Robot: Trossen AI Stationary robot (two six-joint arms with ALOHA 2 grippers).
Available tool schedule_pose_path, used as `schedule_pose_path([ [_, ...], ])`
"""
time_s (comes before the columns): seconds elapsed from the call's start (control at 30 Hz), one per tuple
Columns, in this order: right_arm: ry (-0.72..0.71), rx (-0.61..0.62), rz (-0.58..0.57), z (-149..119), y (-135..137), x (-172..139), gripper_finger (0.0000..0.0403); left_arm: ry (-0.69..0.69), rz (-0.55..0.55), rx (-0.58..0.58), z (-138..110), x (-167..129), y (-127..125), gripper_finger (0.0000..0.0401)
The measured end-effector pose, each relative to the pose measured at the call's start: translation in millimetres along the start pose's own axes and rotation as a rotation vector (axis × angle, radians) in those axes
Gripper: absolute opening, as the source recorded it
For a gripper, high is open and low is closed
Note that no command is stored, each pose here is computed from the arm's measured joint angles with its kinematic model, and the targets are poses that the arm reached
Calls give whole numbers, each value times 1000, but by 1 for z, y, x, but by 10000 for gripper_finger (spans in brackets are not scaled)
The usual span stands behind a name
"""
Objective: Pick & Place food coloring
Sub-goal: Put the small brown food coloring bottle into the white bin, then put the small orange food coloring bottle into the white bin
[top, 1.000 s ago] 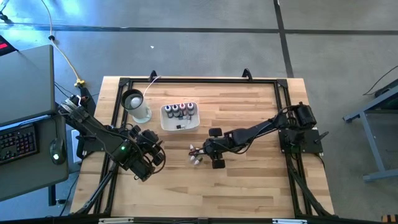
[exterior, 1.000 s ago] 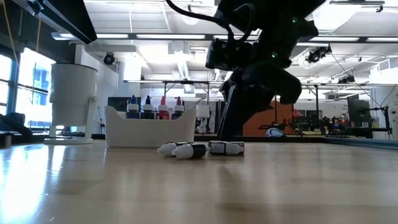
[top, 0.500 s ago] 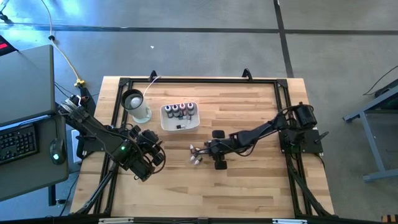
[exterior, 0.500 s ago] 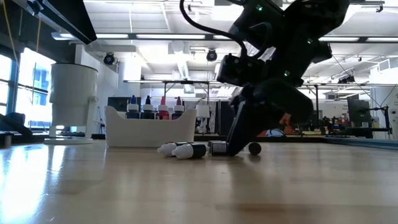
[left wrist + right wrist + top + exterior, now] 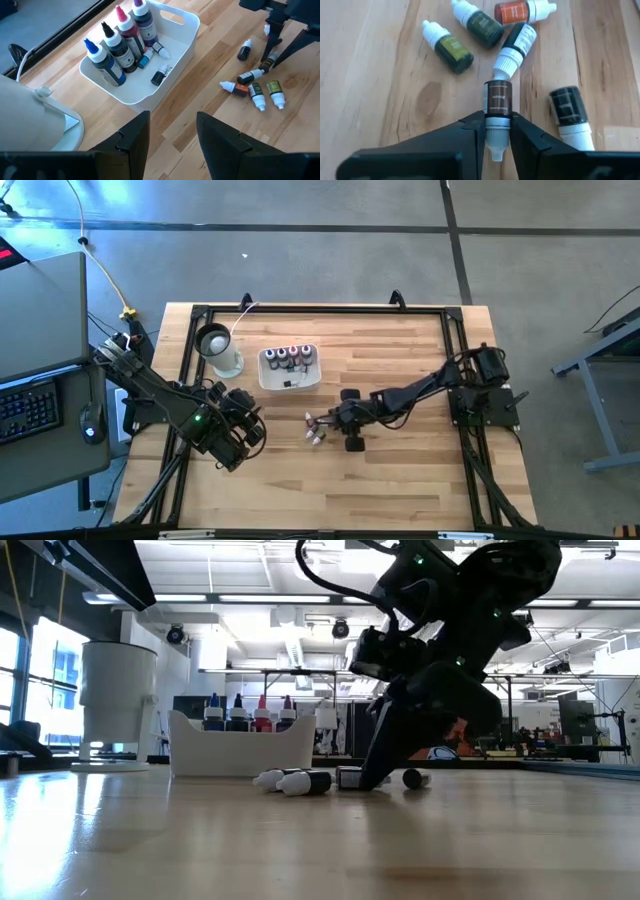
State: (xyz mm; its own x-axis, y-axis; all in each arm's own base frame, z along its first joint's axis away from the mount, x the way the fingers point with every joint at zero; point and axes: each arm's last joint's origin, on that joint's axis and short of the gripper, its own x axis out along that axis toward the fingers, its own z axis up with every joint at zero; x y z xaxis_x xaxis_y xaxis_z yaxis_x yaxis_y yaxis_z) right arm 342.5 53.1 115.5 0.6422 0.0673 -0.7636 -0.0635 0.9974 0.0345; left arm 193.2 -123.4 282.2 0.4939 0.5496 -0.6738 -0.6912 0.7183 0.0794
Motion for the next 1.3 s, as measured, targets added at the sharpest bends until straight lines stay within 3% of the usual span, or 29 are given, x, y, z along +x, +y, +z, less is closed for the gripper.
schedule_pose_path([
  [0.1,-66,-6,8,17,0,-4,66,0,0,0,0,0,0,159],
  [0.23,-303,-71,-26,63,-4,-16,77,-1,1,1,0,0,0,159],
  [0.37,-477,-186,-200,106,-23,-32,73,-1,1,1,0,0,0,159],
  [0.47,-515,-164,-343,125,-52,-40,71,-1,1,1,0,0,0,159],
  [0.63,-434,-54,-355,115,-97,-7,74,-16,3,-1,1,0,0,159],
  [0.8,-321,-101,-431,98,-118,26,78,-18,3,-1,1,0,0,159],
  [0.9,-310,-96,-499,98,-122,27,90,-11,2,-1,0,0,0,159],
  [1.2,-313,-122,-497,100,-117,24,147,-8,3,1,0,0,0,159],
  [1.3,-320,-147,-541,110,-105,6,157,-8,3,1,0,0,0,159],
])
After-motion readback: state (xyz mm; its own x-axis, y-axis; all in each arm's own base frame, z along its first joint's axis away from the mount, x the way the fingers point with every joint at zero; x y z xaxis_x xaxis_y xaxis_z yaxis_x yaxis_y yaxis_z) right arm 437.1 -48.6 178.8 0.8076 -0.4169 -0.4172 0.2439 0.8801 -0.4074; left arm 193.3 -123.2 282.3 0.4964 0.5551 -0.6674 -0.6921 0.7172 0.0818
